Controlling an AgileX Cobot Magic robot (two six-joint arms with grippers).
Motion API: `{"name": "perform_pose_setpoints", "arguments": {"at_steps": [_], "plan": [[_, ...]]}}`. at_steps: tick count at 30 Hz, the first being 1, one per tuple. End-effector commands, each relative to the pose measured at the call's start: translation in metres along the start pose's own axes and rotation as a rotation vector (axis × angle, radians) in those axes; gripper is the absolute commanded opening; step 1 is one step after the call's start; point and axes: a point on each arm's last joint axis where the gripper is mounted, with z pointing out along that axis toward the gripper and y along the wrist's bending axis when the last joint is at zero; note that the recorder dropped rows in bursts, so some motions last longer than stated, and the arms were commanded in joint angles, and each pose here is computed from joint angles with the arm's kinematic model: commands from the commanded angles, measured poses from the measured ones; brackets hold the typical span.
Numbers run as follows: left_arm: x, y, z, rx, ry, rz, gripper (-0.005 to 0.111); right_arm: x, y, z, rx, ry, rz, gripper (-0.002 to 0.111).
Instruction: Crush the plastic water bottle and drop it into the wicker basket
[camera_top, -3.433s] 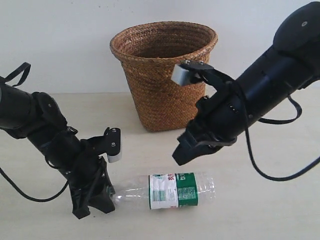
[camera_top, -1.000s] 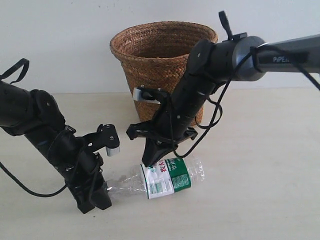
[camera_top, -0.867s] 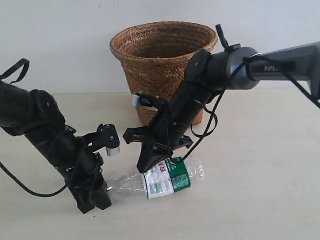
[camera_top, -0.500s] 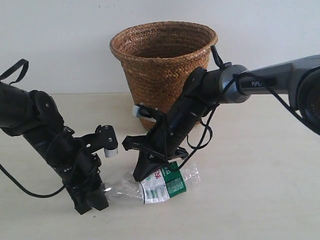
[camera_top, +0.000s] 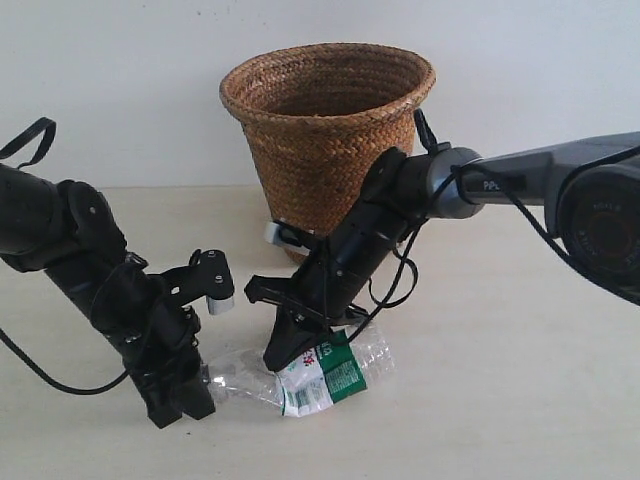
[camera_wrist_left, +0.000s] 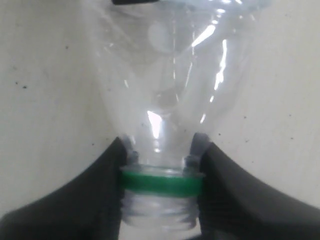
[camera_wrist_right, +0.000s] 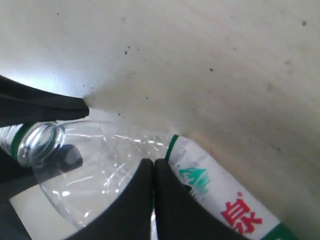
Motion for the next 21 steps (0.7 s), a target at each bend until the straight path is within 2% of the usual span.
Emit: {"name": "perform_pose_setpoints", "arguments": {"at_steps": [1,7,13,17,21], "plan": [[-0.005,-0.004,-0.003,0.011,-0.034,-0.032,0.004,0.008,-0.038,0.029,0.149,0.064,0.011,0.000],[-0.005,-0.003,-0.003,0.010,-0.034,-0.064,0.004,0.005,0.000,-0.035,0.129,-0.015,-0.060,0.000],[-0.004,-0.003,-0.003,0.012,-0.031,-0.061,0.004,0.018,0.061,-0.130,0.169,-0.200,-0.219,0.000],[-0.005,-0.003,-0.003,0.013,-0.032,-0.062,0.004,0.028,0.062,-0.142,0.264,-0.143,-0.244,0.000],[-0.005,-0.003,-0.003,0.013,-0.032,-0.062,0.004,0.030,0.046,-0.132,0.350,-0.076,-0.237,0.000]]}}
